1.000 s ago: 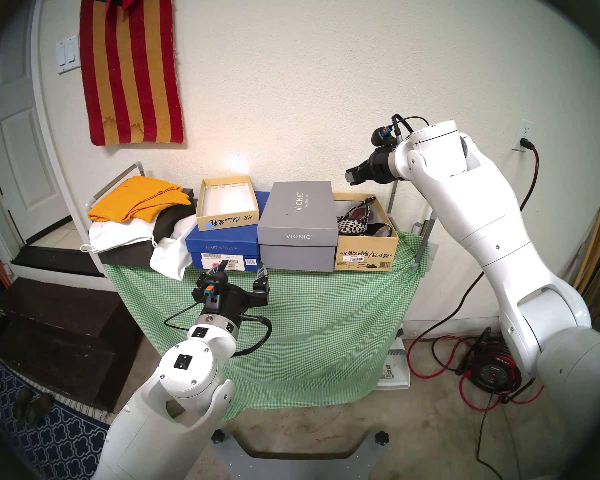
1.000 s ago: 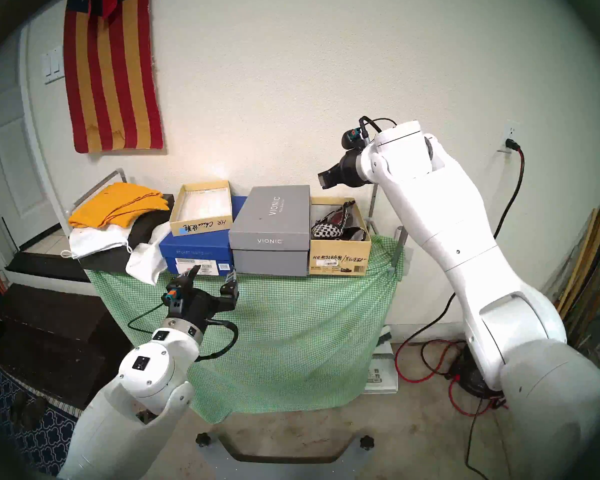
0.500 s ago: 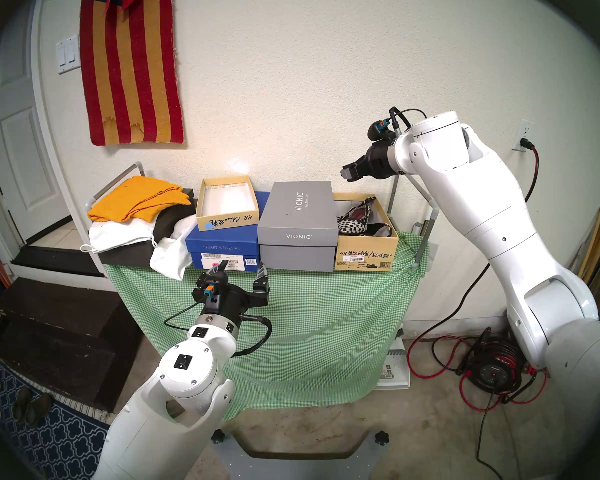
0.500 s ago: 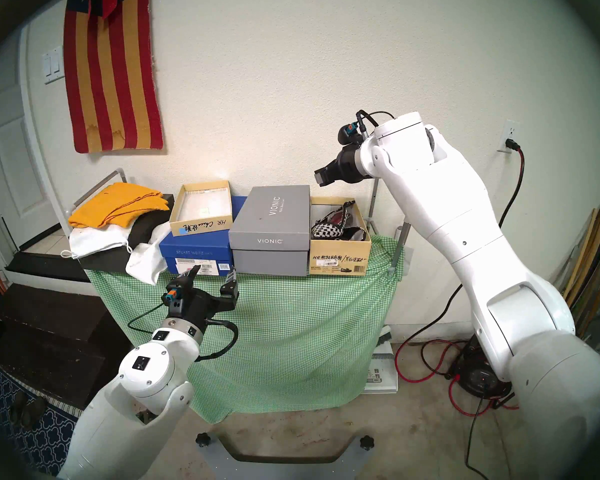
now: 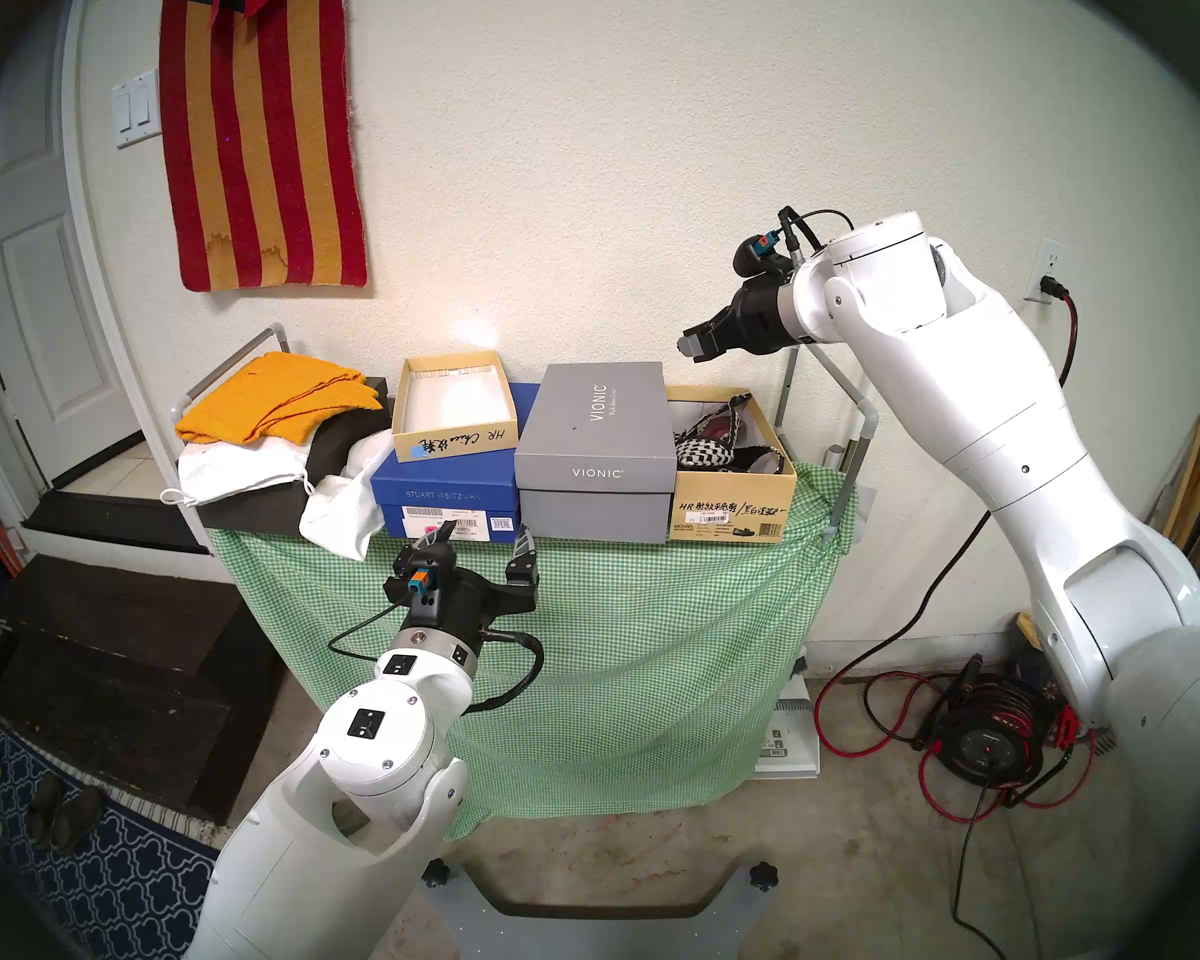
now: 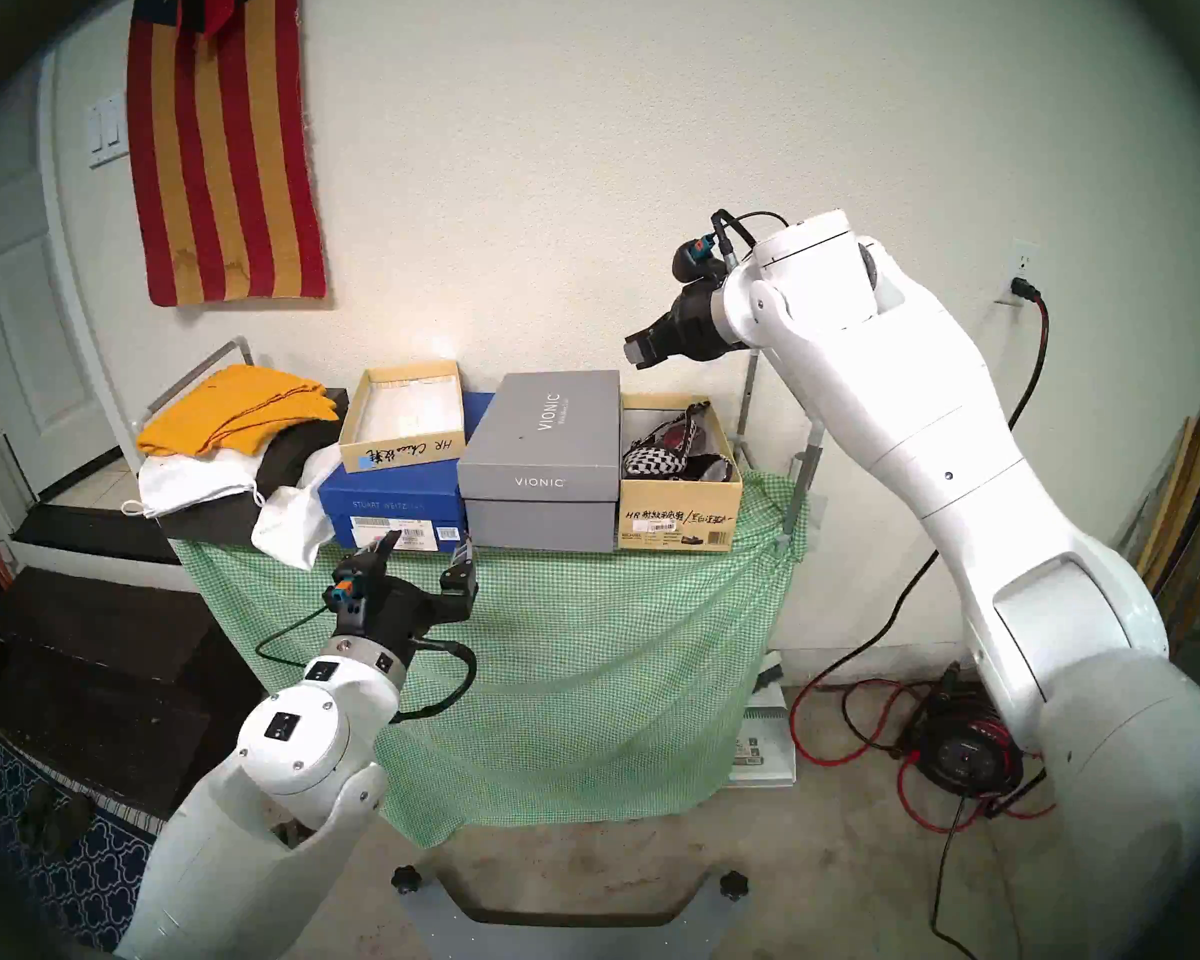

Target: Take shoe out of the box

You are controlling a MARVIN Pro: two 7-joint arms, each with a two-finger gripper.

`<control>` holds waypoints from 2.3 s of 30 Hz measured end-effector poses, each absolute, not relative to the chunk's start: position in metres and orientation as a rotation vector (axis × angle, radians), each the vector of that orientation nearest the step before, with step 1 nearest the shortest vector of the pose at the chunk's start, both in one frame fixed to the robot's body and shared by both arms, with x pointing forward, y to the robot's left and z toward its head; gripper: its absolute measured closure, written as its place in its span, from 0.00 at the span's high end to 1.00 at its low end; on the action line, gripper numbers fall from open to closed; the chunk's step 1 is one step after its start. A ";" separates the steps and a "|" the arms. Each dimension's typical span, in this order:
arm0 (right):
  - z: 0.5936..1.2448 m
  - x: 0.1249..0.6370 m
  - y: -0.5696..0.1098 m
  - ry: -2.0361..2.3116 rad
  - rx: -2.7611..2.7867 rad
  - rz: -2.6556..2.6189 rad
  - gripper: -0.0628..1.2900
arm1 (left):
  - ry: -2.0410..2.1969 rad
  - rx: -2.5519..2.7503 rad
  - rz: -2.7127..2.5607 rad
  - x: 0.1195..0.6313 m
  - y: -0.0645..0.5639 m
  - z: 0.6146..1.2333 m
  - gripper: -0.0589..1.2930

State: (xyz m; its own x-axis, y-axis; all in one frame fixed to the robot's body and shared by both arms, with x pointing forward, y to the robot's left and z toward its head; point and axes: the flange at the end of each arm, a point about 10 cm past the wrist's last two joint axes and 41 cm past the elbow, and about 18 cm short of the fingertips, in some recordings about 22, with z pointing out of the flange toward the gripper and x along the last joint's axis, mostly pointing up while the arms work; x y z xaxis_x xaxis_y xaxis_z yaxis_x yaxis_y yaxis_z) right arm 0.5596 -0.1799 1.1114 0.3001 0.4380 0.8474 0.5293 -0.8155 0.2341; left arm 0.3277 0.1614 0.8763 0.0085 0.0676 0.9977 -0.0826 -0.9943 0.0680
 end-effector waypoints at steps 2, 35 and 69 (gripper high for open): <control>1.106 0.563 -0.180 -0.913 -2.481 -1.539 0.95 | -0.016 2.152 2.140 0.328 0.161 0.876 0.95; 1.051 0.578 -0.165 -0.924 -2.588 -1.329 0.95 | -0.016 2.152 2.140 0.328 0.161 0.876 0.95; 1.013 0.531 -0.187 -1.064 -2.559 -1.135 0.11 | -0.016 2.152 2.140 0.328 0.161 0.876 0.95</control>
State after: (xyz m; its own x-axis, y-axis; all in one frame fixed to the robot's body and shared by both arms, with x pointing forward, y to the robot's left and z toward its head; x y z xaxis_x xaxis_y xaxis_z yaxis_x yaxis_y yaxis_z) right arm 0.5314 -0.1874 1.0127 0.4633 0.5483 0.6962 0.6593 -0.7383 0.1427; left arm 0.3277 0.1614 0.8763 0.0086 0.0679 0.9977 -0.0825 -0.9942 0.0684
